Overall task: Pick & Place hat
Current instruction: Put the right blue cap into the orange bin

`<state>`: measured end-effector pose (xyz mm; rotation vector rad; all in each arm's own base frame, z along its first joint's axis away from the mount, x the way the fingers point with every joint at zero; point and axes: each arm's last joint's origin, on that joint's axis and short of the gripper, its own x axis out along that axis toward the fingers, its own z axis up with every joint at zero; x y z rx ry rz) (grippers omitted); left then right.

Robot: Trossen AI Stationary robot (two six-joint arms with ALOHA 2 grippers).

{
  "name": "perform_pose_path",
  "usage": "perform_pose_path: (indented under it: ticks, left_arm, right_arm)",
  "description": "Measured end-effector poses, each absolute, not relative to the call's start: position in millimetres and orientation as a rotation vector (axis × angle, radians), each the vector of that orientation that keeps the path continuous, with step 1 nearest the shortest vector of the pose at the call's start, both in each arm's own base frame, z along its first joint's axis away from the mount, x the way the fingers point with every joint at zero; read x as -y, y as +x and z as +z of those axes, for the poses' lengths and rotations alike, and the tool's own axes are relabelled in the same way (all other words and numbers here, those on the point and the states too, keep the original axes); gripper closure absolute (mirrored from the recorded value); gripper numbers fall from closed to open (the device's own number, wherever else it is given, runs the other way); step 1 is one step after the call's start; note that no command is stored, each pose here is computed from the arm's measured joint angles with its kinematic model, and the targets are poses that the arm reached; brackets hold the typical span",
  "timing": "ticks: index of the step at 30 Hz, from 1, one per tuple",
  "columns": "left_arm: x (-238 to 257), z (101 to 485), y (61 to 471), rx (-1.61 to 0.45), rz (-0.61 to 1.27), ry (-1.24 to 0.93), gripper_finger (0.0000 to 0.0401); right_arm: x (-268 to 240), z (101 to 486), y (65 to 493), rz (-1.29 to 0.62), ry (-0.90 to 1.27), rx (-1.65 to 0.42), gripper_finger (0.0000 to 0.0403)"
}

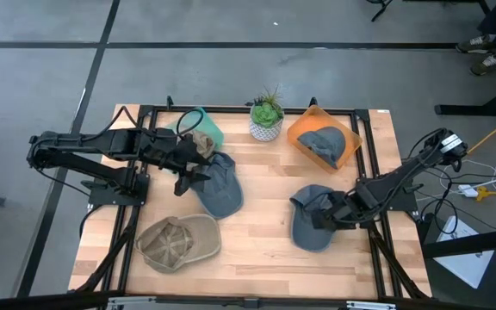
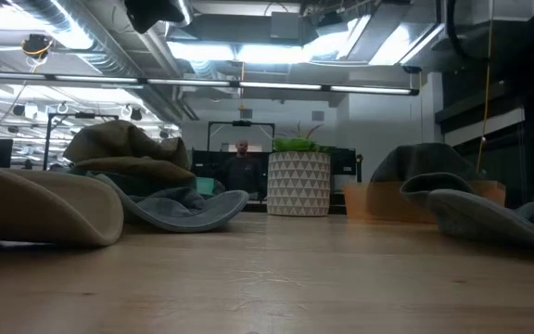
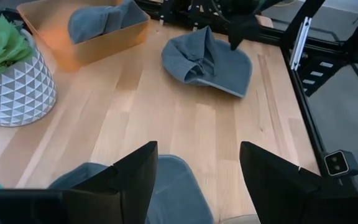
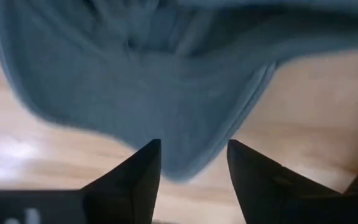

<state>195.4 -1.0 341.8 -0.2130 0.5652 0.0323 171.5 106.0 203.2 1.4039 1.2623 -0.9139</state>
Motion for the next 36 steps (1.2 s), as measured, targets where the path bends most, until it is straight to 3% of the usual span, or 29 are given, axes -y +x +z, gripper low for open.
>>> perform_pose_path:
  ticks: [12, 20, 23, 29, 36]
  left_arm:
    - [0.9, 342.3, 195.8, -0.558, 0.036, -0.218, 0.0178]
    - [0.7, 343.3, 196.3, -0.546, 0.052, -0.249, 0.0178]
    - [0.3, 343.1, 196.3, -0.545, 0.062, -0.246, 0.0178]
    - [-0.9, 343.1, 196.3, -0.54, 0.102, -0.234, 0.0178]
    - [-0.9, 343.1, 196.3, -0.54, 0.103, -0.233, 0.0178]
  right_arm:
    - [-112.3, 174.8, 183.1, -1.037, 1.283, -1.305, 0.0223]
    - [-122.5, 152.3, 202.2, -0.979, 1.254, -1.276, 0.0229]
    - [-123.6, 152.9, 206.6, -0.943, 1.262, -1.22, 0.0263]
    - [-124.1, 155.7, 209.4, -0.912, 1.27, -1.175, 0.0383]
    - [-124.5, 165.1, 216.4, -0.879, 1.194, -1.096, 0.0391]
